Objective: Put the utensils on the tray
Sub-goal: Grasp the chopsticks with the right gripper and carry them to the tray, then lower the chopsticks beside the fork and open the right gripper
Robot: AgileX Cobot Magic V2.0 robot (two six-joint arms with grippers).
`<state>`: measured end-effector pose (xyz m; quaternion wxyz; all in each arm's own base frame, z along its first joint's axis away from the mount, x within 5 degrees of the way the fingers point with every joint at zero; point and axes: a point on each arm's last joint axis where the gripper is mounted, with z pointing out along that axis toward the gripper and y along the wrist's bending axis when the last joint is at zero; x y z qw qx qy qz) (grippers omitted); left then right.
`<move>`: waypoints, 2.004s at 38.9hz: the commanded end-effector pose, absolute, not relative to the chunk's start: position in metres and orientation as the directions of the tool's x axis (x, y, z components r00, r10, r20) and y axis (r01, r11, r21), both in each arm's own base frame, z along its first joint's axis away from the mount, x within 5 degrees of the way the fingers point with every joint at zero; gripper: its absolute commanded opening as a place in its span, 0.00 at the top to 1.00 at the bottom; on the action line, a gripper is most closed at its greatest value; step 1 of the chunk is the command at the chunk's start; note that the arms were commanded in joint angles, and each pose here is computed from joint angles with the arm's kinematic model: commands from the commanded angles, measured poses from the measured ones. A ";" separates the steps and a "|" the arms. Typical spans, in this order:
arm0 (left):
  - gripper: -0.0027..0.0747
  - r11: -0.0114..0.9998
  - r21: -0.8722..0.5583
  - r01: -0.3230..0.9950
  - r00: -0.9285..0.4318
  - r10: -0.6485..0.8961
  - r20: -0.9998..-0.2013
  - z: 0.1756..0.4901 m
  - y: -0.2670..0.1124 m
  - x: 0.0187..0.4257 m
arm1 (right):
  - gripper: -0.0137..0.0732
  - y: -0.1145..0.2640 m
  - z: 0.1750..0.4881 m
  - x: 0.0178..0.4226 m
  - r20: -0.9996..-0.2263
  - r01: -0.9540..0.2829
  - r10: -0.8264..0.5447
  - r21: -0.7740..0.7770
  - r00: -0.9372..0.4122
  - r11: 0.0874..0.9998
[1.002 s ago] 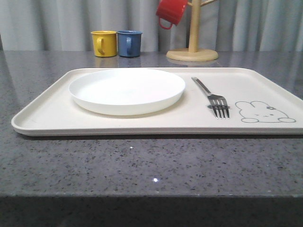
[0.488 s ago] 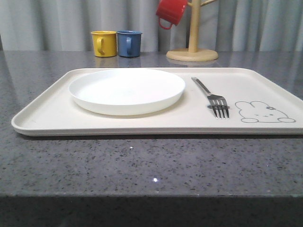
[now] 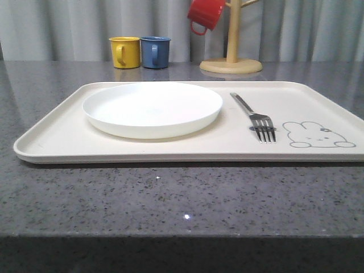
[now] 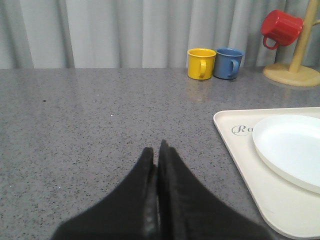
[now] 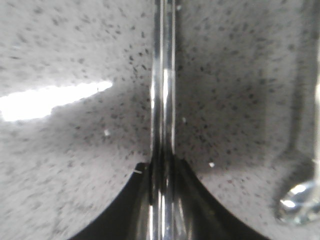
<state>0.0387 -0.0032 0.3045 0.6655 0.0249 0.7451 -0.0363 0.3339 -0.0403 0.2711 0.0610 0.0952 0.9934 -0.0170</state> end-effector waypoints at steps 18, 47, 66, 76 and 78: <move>0.99 0.995 -0.039 0.088 -0.018 -0.038 -0.999 0.320 -0.003 0.038 | 0.90 0.062 0.349 0.316 -0.340 0.053 0.076 0.077 -0.937 0.996; 0.99 0.995 -0.039 0.088 -0.018 -0.038 -0.999 0.320 -0.003 0.038 | 0.90 0.136 0.293 0.337 -0.228 -0.004 0.029 0.144 -0.973 0.990; 0.99 0.995 -0.039 0.088 -0.018 -0.038 -0.999 0.320 -0.003 0.038 | 0.87 0.135 0.288 0.337 -0.199 0.023 0.048 0.126 -0.979 0.992; 0.99 0.995 -0.039 0.088 -0.018 -0.038 -0.999 0.320 -0.003 0.038 | 0.62 0.135 0.290 0.338 -0.210 0.026 0.052 0.128 -0.976 0.991; 0.99 0.995 -0.039 0.088 -0.018 -0.038 -0.999 0.320 -0.003 0.038 | 0.61 0.135 0.294 0.338 -0.221 0.024 0.052 0.130 -0.974 0.991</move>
